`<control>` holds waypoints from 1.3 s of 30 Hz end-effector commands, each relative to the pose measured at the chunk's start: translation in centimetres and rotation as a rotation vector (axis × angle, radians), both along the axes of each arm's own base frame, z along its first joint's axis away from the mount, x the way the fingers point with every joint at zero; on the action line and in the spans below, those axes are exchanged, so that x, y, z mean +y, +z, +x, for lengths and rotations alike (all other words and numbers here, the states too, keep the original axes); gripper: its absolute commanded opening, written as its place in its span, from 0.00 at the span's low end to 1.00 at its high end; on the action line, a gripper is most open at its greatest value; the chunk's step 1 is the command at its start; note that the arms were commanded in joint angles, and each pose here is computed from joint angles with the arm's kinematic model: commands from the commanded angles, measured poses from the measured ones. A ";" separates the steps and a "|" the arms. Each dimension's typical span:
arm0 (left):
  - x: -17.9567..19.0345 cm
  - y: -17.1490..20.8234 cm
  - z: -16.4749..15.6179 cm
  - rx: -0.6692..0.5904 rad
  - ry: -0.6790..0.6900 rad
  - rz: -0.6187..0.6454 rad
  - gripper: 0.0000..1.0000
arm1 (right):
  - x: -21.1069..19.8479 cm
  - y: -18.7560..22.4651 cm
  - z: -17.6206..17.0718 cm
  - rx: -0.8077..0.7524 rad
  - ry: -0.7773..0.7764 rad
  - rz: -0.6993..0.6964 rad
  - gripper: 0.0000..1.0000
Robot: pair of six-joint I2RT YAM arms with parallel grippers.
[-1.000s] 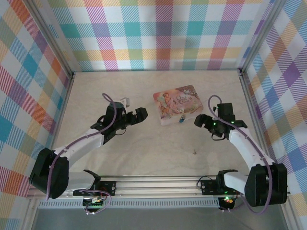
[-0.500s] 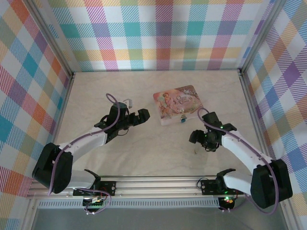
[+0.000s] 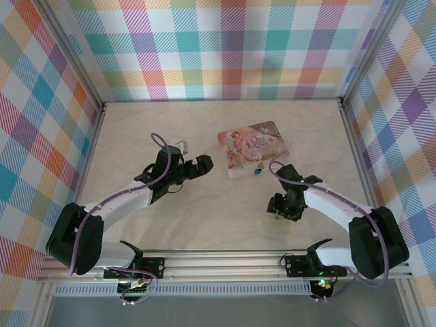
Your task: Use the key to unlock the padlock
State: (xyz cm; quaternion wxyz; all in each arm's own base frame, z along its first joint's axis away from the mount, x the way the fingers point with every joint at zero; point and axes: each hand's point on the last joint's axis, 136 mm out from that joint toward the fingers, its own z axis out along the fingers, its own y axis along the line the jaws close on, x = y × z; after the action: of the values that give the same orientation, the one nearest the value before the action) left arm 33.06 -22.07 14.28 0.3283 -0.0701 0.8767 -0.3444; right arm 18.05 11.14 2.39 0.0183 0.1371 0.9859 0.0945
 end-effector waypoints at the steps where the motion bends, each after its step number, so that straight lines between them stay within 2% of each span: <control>1: -0.5 1.0 0.3 -0.026 0.001 -0.016 1.00 | 0.2 -0.1 -0.2 0.017 0.001 -0.004 0.53; 18: -0.5 0.7 0.3 -0.015 0.001 -0.003 1.00 | 0.2 -0.9 -0.6 0.057 0.003 -0.029 0.28; 30: -0.3 0.9 0.3 -0.023 0.004 0.006 1.00 | 0.2 -0.6 -0.8 0.057 0.007 -0.030 0.13; 34: -0.1 1.0 0.3 -0.027 0.009 0.014 1.00 | 0.2 -0.4 -0.8 0.051 0.008 -0.034 0.11; 39: 0.1 1.1 0.3 -0.032 0.015 0.020 1.00 | 0.1 -0.2 -0.8 0.044 0.005 -0.032 0.03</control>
State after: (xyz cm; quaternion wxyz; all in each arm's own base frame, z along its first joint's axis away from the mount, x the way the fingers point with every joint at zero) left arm 33.19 -21.74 14.03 0.3312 -0.0743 0.8791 -0.3346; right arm 17.60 11.33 1.75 0.0028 0.1324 0.9879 0.0804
